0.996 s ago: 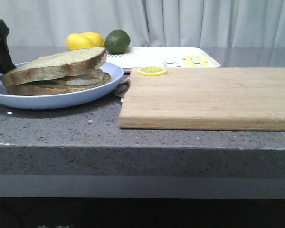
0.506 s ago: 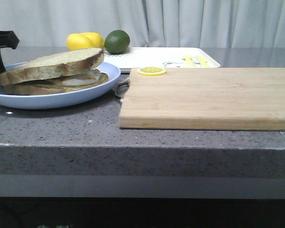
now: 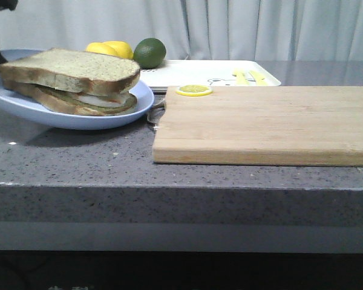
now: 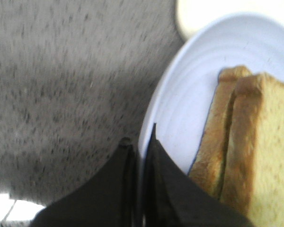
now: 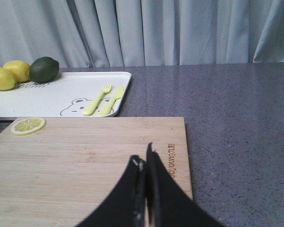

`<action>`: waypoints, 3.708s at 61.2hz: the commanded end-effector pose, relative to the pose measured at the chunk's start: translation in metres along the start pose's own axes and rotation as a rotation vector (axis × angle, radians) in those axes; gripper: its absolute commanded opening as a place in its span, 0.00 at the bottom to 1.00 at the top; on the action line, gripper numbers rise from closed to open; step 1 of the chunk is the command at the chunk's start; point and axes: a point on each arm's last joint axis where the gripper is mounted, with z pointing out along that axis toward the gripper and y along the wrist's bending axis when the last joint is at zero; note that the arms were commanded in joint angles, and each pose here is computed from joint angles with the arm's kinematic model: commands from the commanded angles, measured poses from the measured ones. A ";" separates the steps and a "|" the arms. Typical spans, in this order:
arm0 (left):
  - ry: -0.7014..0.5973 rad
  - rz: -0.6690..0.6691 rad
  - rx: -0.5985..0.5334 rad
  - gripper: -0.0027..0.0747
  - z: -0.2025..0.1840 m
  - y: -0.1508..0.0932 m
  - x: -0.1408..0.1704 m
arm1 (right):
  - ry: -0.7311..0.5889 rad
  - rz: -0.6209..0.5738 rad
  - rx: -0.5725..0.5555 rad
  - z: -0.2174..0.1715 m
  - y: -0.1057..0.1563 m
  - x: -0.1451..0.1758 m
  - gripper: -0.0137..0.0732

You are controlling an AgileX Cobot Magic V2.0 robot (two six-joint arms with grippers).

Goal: Place bread and move sandwich to tray
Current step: 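Lift the blue plate and carry it onto the white tray, then lower the plate onto the tray and open the left gripper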

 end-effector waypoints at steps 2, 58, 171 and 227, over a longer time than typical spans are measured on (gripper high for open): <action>-0.175 0.014 0.118 0.01 -0.043 -0.020 -0.030 | -0.085 -0.008 0.019 -0.001 -0.001 -0.014 0.09; -0.208 0.044 0.468 0.01 0.081 -0.061 -0.162 | -0.078 -0.008 0.017 -0.001 -0.001 -0.013 0.09; -0.264 0.207 0.412 0.71 0.095 -0.079 -0.160 | -0.074 -0.007 0.017 -0.001 -0.001 -0.012 0.09; -0.255 0.253 0.426 0.01 0.070 -0.076 -0.163 | -0.074 -0.007 0.017 -0.001 -0.001 -0.012 0.09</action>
